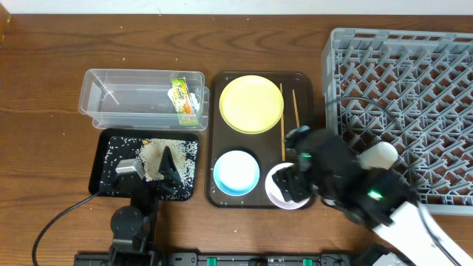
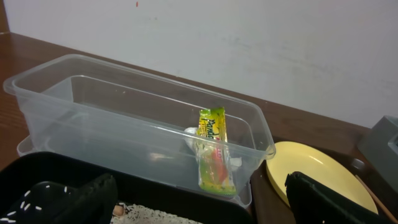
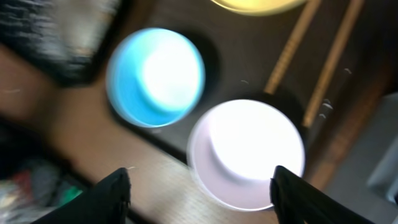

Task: Sort waste into correct bins and load items into the dishwasher rack
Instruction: 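Grasp the pink bowl rim and carry it to the dish rack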

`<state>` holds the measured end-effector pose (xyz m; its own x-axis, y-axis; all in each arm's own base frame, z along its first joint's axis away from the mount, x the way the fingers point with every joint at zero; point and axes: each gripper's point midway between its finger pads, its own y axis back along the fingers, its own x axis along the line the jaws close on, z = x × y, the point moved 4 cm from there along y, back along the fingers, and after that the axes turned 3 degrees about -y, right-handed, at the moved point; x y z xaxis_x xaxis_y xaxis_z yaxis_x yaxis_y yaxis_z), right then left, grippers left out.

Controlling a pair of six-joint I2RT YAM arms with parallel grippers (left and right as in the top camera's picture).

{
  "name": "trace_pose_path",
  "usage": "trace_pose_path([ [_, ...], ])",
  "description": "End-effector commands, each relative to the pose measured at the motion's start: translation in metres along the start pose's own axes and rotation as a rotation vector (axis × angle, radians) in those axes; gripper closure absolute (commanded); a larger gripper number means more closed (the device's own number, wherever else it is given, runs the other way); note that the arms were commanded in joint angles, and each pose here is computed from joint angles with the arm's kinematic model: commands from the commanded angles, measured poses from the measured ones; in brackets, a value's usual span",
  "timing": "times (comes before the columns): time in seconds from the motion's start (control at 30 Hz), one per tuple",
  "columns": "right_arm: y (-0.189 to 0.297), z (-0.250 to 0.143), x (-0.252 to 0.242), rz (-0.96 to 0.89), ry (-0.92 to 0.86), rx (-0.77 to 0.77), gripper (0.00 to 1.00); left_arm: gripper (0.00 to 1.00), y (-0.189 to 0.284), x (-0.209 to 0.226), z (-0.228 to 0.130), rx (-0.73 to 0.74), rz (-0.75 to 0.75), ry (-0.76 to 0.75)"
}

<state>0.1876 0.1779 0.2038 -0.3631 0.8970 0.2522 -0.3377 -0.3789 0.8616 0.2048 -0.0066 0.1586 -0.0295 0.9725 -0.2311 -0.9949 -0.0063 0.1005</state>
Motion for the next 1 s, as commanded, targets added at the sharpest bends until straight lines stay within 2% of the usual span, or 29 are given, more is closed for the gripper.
trace_pose_path([
  [0.0, -0.026, 0.012, -0.032, -0.304, -0.047, -0.025, 0.36, 0.11, -0.001, 0.006, -0.014, 0.047, 0.027, -0.018],
  [0.07, -0.047, 0.015, -0.046, -0.388, -0.046, 0.018, 0.49, 0.11, -0.001, 0.006, -0.014, 0.047, 0.028, -0.018],
  [0.13, -0.071, 0.012, -0.053, -0.380, -0.014, 0.100, 0.59, 0.11, -0.001, 0.006, -0.014, 0.047, 0.027, -0.018],
  [0.3, -0.111, -0.006, -0.053, -0.191, 0.056, 0.318, 0.57, 0.11, -0.001, 0.006, -0.014, 0.047, 0.027, -0.018],
  [0.37, -0.118, -0.012, -0.059, -0.189, 0.053, 0.362, 0.56, 0.11, -0.001, 0.006, -0.014, 0.047, 0.027, -0.018],
  [0.43, -0.122, -0.015, -0.066, -0.206, 0.036, 0.391, 0.57, 0.11, -0.001, 0.006, -0.014, 0.047, 0.027, -0.018],
  [0.5, -0.126, -0.018, -0.070, -0.212, 0.024, 0.409, 0.65, 0.11, -0.001, 0.006, -0.014, 0.047, 0.027, -0.018],
  [0.63, -0.125, -0.017, -0.072, -0.224, 0.026, 0.408, 0.96, 0.11, -0.001, 0.006, -0.014, 0.047, 0.028, -0.018],
  [0.67, -0.122, -0.016, -0.073, -0.241, 0.024, 0.398, 0.99, 0.11, -0.001, 0.006, -0.014, 0.047, 0.027, -0.018],
  [0.83, -0.093, 0.000, -0.084, -0.353, -0.023, 0.286, 0.99, 0.11, -0.001, 0.006, -0.014, 0.047, 0.027, -0.018],
  [0.97, -0.056, 0.021, -0.081, -0.350, -0.033, 0.139, 0.99, 0.11, -0.001, 0.006, -0.014, 0.047, 0.027, -0.018],
])
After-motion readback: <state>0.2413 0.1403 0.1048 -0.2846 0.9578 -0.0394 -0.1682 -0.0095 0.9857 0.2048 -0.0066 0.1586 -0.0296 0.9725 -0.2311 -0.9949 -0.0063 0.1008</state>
